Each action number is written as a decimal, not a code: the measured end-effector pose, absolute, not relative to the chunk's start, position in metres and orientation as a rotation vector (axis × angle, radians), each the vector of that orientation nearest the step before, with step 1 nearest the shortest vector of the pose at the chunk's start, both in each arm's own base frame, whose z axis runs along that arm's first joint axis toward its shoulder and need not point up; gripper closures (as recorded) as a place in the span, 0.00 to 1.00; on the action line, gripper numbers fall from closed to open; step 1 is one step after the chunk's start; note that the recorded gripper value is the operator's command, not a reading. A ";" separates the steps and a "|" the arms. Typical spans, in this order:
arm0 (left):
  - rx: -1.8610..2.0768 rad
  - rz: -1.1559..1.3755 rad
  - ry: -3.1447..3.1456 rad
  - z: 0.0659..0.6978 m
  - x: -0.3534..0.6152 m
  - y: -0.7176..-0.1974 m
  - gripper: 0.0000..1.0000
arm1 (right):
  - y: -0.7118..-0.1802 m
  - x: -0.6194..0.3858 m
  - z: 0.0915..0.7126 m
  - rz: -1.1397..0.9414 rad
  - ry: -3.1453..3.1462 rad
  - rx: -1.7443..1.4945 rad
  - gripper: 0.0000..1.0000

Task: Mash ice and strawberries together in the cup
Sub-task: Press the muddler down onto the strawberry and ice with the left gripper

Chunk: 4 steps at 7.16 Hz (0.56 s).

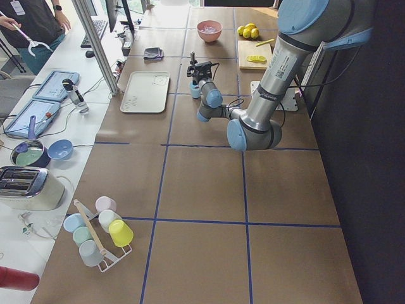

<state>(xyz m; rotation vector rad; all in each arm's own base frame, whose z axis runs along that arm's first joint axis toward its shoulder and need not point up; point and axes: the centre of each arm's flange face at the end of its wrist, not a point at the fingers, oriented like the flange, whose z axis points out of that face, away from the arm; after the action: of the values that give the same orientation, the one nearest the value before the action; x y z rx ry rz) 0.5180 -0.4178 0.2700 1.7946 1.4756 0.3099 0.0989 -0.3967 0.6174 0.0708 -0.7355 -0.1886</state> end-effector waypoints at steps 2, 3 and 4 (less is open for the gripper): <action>1.800 0.317 1.452 0.276 0.530 -0.412 1.00 | -0.397 0.099 0.618 -0.189 -0.736 0.070 0.00; 1.798 0.321 1.445 0.280 0.533 -0.411 1.00 | -0.397 0.099 0.618 -0.189 -0.736 0.070 0.01; 1.795 0.323 1.441 0.283 0.535 -0.410 1.00 | -0.397 0.099 0.617 -0.189 -0.735 0.071 0.00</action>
<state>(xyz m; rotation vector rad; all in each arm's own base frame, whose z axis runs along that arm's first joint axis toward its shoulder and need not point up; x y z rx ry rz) 0.5350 -0.4103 0.2828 1.7948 1.4406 0.3233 0.0988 -0.3966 0.6174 0.0710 -0.7355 -0.1891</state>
